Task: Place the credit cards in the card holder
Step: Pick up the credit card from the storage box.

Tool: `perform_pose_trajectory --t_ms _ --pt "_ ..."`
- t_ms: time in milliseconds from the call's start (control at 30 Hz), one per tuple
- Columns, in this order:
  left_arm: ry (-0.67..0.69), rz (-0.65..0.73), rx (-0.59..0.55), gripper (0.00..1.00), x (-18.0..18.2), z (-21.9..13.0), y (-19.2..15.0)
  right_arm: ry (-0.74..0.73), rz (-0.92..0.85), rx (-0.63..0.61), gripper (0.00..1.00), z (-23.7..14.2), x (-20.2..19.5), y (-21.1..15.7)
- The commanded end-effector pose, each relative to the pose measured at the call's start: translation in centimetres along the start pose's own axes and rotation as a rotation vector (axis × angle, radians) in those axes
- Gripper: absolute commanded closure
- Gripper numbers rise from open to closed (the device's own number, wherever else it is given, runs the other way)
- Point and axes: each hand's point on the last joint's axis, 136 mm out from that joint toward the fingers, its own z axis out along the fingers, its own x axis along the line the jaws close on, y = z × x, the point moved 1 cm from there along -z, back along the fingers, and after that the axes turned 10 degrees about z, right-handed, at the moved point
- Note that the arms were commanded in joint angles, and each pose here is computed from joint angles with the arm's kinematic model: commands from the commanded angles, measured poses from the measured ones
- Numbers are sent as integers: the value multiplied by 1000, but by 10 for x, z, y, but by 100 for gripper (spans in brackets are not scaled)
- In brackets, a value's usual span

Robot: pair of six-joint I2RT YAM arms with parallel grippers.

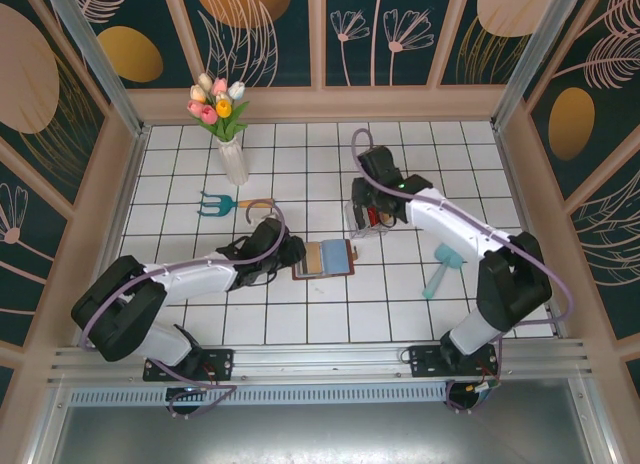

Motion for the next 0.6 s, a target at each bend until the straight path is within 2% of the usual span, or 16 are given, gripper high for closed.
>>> perform_pose_trajectory --t_ms 0,167,567 --pt "-112 41 2 48 -37 1 15 -81 -156 99 58 18 -7 -21" --pt "-200 37 37 46 -60 13 16 -121 -200 134 57 37 -4 -29" --pt "-206 21 58 45 -63 22 10 -347 -330 92 57 59 -13 -39"
